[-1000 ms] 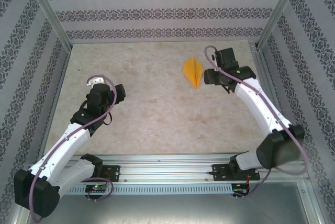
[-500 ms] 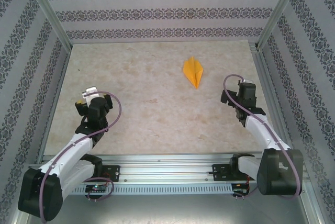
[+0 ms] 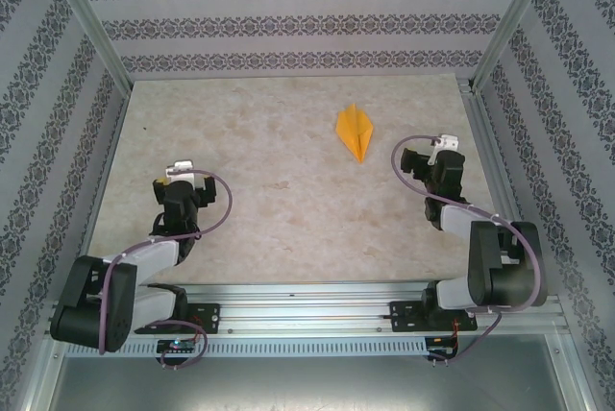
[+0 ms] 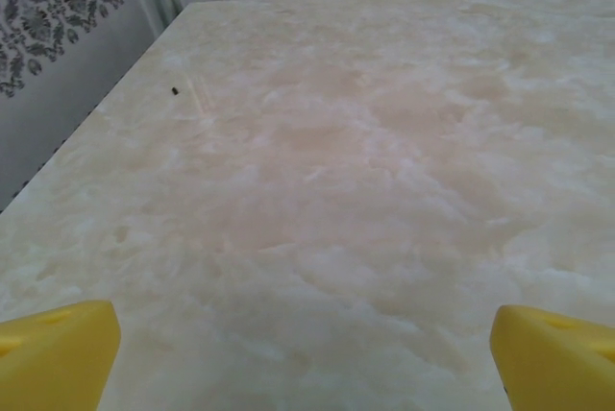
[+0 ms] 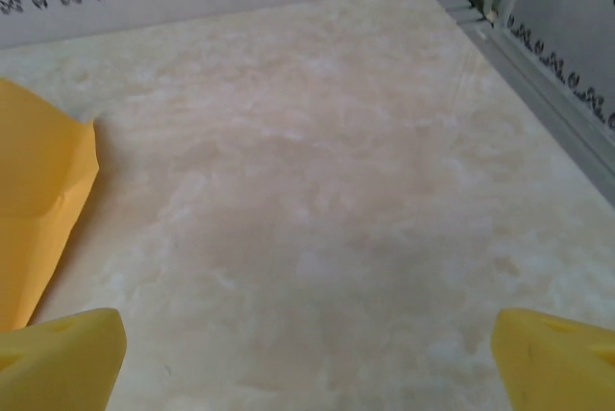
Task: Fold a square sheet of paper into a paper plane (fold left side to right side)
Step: Reset both arms
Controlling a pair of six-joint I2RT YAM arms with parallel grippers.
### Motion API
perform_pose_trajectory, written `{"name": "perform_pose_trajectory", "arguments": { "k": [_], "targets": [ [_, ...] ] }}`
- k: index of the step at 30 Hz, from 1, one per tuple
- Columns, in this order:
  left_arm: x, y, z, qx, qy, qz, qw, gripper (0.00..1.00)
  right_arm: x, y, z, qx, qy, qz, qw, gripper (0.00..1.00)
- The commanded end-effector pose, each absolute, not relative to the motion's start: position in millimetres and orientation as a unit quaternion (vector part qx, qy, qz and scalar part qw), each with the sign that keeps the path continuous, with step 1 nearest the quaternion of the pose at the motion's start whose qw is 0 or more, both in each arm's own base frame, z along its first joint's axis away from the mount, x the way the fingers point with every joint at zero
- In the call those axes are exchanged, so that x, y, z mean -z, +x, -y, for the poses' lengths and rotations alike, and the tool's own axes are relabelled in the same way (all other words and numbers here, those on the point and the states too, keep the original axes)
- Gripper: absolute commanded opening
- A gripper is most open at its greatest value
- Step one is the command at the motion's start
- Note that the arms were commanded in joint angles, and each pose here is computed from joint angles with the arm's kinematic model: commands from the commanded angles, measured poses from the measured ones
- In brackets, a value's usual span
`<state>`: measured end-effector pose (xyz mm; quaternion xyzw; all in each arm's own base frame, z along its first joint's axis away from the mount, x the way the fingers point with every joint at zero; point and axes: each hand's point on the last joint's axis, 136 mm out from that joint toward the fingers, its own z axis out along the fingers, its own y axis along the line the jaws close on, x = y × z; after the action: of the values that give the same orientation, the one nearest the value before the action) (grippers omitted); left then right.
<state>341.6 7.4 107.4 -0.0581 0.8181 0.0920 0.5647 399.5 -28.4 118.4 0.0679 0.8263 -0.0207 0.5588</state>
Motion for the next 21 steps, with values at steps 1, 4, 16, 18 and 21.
{"name": "perform_pose_trajectory", "arguments": {
  "k": [1, 4, 16, 18, 21],
  "targets": [
    [-142, 369, 5, -0.058, -0.029, -0.773, 0.631, 1.00, -135, 408, 21, 0.032, 0.039, -0.780, 0.624, 0.98],
    [-131, 382, 10, -0.053, -0.011, -0.774, 0.631, 1.00, -131, 400, 21, 0.033, 0.037, -0.764, 0.644, 0.98],
    [-104, 405, 12, -0.027, 0.003, -0.806, 0.591, 1.00, -130, 400, 25, 0.042, 0.050, -0.767, 0.639, 0.98],
    [-104, 405, 12, -0.028, 0.003, -0.806, 0.592, 1.00, -130, 400, 25, 0.043, 0.048, -0.767, 0.638, 0.98],
    [-104, 405, 13, -0.025, 0.007, -0.807, 0.590, 1.00, -130, 401, 21, 0.042, 0.040, -0.768, 0.638, 0.98]
  ]
}}
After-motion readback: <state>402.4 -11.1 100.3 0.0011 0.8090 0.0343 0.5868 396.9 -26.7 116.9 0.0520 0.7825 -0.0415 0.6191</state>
